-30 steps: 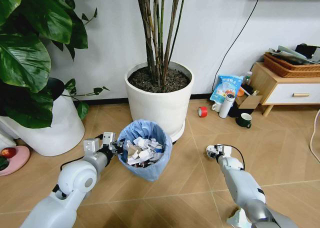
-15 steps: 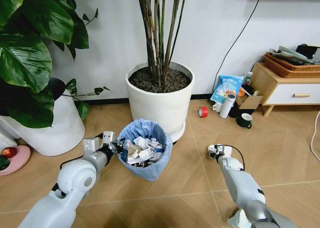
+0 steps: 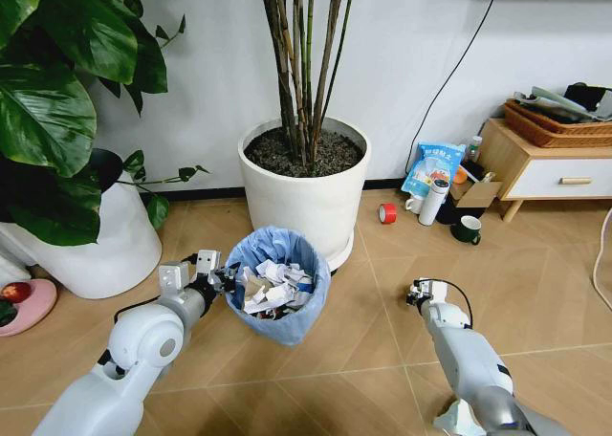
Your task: Pick up the trash bin and place the garbage on the floor into it.
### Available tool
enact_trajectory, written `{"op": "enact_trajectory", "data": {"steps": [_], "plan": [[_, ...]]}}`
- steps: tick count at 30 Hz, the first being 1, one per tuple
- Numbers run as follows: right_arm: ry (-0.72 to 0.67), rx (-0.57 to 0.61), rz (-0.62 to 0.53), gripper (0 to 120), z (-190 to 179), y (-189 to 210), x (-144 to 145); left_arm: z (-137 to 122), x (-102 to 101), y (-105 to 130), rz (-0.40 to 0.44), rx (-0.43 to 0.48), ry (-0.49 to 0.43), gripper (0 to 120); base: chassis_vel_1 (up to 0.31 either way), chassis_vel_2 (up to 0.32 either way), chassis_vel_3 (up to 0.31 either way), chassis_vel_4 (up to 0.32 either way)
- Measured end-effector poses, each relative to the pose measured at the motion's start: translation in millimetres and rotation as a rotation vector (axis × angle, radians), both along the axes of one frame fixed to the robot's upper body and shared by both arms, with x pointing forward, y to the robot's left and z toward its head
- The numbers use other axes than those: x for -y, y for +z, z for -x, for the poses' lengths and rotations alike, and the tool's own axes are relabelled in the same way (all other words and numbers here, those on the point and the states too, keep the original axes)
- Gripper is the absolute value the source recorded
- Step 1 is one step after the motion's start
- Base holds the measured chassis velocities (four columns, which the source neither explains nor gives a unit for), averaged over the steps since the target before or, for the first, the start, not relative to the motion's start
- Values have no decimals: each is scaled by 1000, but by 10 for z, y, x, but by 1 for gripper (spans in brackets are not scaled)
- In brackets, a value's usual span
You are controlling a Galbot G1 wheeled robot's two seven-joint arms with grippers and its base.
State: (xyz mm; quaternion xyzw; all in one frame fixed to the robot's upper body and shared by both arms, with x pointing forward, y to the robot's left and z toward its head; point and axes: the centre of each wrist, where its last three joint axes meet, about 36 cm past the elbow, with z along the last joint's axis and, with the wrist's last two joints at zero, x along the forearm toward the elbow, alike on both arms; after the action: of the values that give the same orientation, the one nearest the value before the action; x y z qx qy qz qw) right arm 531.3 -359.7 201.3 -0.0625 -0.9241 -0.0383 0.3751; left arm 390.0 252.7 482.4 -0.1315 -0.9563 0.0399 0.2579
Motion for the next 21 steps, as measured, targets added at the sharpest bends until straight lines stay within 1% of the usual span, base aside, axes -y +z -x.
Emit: {"op": "enact_trajectory", "data": {"steps": [14, 17, 19, 21], "plan": [[26, 37, 18, 0, 40, 131, 4, 25, 12, 2, 3, 3, 2, 0, 0, 0, 0, 0], [31, 66, 34, 0, 65, 202, 8, 39, 14, 0, 4, 3, 3, 0, 0, 0, 0, 0], [43, 106, 48, 0, 91, 317, 16, 64, 19, 0, 4, 3, 3, 0, 0, 0, 0, 0], [49, 161, 43, 0, 151, 519, 37, 95, 27, 4, 3, 4, 4, 0, 0, 0, 0, 0]]}}
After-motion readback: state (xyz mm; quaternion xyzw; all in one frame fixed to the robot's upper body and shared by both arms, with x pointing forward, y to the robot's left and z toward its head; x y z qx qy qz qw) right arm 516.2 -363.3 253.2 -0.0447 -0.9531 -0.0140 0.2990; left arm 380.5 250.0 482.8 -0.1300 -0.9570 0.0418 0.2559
